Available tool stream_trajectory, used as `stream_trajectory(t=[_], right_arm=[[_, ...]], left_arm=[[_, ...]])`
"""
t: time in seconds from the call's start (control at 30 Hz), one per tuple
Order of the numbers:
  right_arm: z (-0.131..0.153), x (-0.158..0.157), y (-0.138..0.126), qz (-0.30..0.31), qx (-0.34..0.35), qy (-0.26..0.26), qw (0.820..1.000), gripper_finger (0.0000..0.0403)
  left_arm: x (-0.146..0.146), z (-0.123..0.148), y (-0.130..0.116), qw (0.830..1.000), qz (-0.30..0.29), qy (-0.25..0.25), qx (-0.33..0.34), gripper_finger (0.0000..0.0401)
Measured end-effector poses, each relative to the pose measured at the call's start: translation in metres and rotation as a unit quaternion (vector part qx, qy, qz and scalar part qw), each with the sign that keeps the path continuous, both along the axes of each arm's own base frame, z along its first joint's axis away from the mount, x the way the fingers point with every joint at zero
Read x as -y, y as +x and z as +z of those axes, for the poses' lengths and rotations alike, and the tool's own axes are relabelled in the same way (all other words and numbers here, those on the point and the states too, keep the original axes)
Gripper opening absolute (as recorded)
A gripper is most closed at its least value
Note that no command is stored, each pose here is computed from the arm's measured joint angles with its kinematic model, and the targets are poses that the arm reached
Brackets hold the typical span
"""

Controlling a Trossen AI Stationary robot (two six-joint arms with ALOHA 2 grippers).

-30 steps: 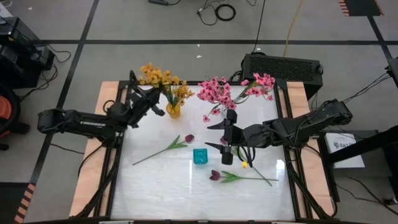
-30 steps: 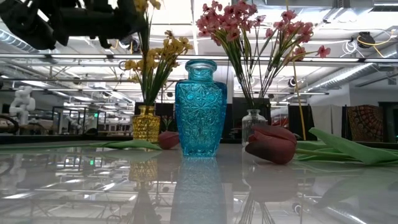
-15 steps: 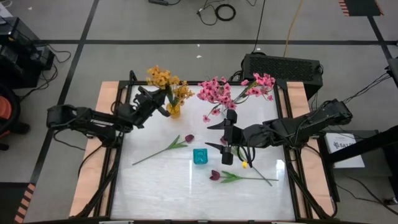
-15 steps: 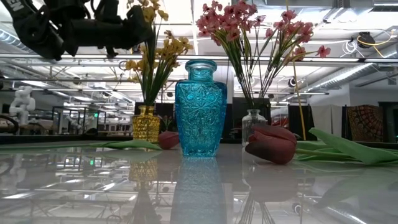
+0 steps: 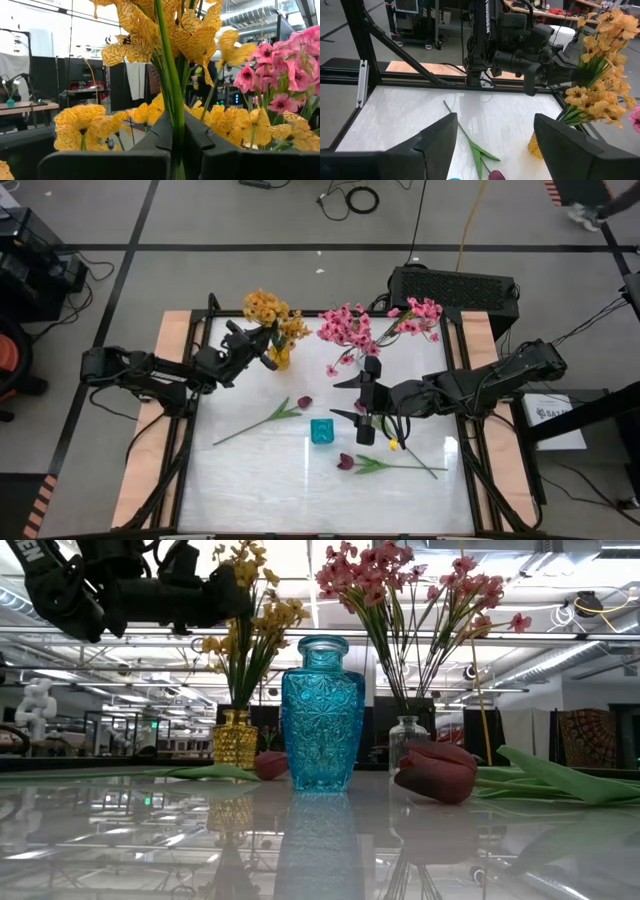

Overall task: Sort flowers into vase by color
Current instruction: Put the yellow flower into the yellow vase

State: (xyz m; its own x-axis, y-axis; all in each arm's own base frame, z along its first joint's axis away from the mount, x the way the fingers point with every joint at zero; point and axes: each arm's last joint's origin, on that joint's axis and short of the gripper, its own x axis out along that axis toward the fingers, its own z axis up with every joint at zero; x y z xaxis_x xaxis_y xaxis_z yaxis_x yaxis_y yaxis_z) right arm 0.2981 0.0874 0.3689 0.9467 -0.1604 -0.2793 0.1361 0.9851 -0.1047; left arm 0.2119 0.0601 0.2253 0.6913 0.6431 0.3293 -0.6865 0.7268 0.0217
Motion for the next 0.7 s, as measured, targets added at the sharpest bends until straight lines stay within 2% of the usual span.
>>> stream_trajectory(t=[0.47, 0.7], right_arm=[[0.0, 0.0, 0.0, 0.0, -0.002, -0.001, 1.0, 0.0256], [0.0, 0.0, 0.0, 0.0, -0.002, -0.001, 1.0, 0.0256]], left_arm=[[0.001, -0.016, -0.008, 1.0, 0.005, -0.016, -0.023, 0.0033], [0.001, -0.023, -0.006, 0.998, 0.005, -0.027, -0.06, 0.0035]])
